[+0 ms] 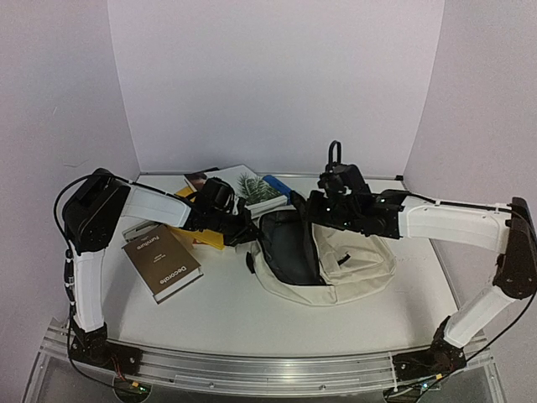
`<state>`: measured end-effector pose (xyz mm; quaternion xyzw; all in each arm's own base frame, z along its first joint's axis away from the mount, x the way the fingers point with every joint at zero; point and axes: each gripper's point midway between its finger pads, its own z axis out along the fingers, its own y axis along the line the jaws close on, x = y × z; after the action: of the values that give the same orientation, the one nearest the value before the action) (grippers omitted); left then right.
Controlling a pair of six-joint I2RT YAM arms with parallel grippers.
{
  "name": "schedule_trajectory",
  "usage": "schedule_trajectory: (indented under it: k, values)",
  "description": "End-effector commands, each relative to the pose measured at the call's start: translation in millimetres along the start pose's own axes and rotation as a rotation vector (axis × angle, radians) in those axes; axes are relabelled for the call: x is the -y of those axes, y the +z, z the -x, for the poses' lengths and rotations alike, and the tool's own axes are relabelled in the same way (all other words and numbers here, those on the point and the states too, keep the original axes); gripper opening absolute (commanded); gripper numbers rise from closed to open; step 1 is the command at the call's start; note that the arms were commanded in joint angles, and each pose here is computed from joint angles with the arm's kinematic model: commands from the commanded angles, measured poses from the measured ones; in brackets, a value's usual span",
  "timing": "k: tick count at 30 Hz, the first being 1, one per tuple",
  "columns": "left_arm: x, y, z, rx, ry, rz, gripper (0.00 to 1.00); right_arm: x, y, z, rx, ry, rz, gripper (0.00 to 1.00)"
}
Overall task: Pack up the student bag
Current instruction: Adjust the student bag at the center of the board.
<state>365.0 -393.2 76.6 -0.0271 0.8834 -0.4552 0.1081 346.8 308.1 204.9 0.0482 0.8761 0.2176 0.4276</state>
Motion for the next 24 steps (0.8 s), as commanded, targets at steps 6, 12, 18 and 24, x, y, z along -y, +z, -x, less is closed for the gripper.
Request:
schedule_trajectory:
  k: [6, 12, 18, 24]
  values:
    - [7.7, -23.8, 26.8, 0.107, 0.006, 0.008, 0.00, 110.0, -22.1, 49.4, 0.116, 0.111, -0.153, 0.00]
    - [5.8, -25.4, 27.5, 0.100, 0.000, 0.011, 0.00, 174.7, 4.9, 32.8, 0.036, 0.182, -0.218, 0.00]
    - [11.6, -25.7, 28.3, 0.099, 0.015, -0.011, 0.00, 208.2, 36.5, 10.3, -0.013, 0.255, -0.223, 0.00]
    - [14.6, -26.1, 29.5, 0.106, 0.019, -0.027, 0.00, 229.4, 55.7, -9.8, -0.035, 0.254, -0.282, 0.00]
